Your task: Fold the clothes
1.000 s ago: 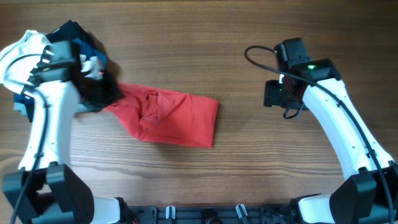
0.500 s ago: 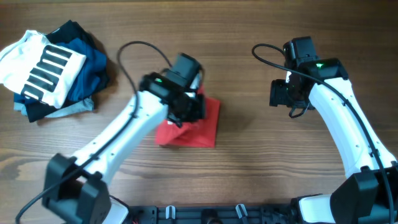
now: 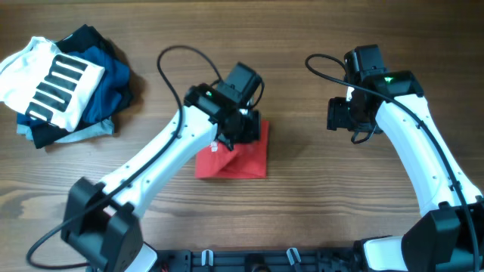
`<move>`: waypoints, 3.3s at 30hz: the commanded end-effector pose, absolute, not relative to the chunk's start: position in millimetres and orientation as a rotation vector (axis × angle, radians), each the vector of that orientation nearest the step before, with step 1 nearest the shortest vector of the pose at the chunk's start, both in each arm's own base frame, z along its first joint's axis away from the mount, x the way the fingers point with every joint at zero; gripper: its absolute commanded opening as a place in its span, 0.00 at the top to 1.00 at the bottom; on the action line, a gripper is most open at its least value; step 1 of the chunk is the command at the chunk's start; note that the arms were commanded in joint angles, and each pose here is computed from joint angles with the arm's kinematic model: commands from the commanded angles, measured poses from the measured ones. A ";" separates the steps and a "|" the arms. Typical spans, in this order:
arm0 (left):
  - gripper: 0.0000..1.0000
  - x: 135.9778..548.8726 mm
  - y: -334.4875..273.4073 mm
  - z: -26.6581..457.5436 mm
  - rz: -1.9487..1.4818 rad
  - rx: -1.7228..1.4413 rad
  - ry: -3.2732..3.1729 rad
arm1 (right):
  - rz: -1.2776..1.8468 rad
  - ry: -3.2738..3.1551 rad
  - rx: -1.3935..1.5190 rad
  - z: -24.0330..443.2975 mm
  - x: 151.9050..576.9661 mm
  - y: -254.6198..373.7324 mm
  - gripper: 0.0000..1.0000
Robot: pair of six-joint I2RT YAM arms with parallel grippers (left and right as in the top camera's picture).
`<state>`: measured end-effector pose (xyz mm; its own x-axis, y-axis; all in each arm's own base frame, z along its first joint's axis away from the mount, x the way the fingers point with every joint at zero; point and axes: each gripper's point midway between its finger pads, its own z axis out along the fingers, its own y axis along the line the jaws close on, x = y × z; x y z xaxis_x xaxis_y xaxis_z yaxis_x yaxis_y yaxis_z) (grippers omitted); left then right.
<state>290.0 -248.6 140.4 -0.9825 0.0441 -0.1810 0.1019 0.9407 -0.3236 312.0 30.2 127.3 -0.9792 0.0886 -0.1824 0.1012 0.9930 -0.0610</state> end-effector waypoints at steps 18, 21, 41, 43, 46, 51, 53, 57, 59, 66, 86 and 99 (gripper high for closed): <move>0.53 344.2 -136.0 207.7 -0.135 -0.230 2.661 | 0.678 2.785 -0.375 159.5 315.4 131.3 0.27; 0.50 358.8 -110.0 184.6 -0.224 -0.385 2.743 | 0.722 2.714 -0.479 165.7 318.3 158.0 0.24; 0.48 366.6 -100.2 59.9 -0.379 -0.505 3.117 | 0.766 2.525 -1.074 109.1 304.1 288.3 0.20; 0.48 365.9 -100.1 59.9 -0.378 -0.507 3.120 | 0.732 2.542 -1.084 99.1 305.1 289.2 0.20; 0.47 365.9 -100.1 59.9 -0.378 -0.506 3.120 | 0.730 2.571 -1.097 85.7 303.6 290.6 0.21; 0.46 365.9 -100.1 59.9 -0.377 -0.506 3.120 | 0.728 2.637 -1.092 68.9 298.5 289.3 0.96; 0.46 365.8 -100.1 59.9 -0.377 -0.506 3.120 | 0.720 2.674 -1.070 69.1 294.3 284.9 0.96; 0.46 365.7 -100.0 59.8 -0.377 -0.501 3.121 | 0.396 2.880 -0.966 54.5 286.0 237.8 0.96; 0.46 365.8 -100.1 59.9 -0.378 -0.501 3.121 | 0.194 2.948 -0.929 49.2 284.1 211.8 0.96; 0.46 365.7 -100.1 59.9 -0.378 -0.501 3.121 | 0.005 2.973 -0.932 47.5 284.1 188.9 0.50; 0.45 363.1 -99.7 59.8 -0.374 -0.476 3.134 | 0.497 2.455 -0.756 178.3 323.8 256.5 0.61; 0.45 362.3 -99.6 59.8 -0.373 -0.477 3.137 | 0.788 2.591 -0.913 90.4 317.0 302.8 0.60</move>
<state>362.3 -99.8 59.6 -0.9497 -0.3014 0.0850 -0.3129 0.9254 -0.2139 327.5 291.7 102.8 -0.7609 -0.4613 -0.4564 -0.6268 0.7043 0.3332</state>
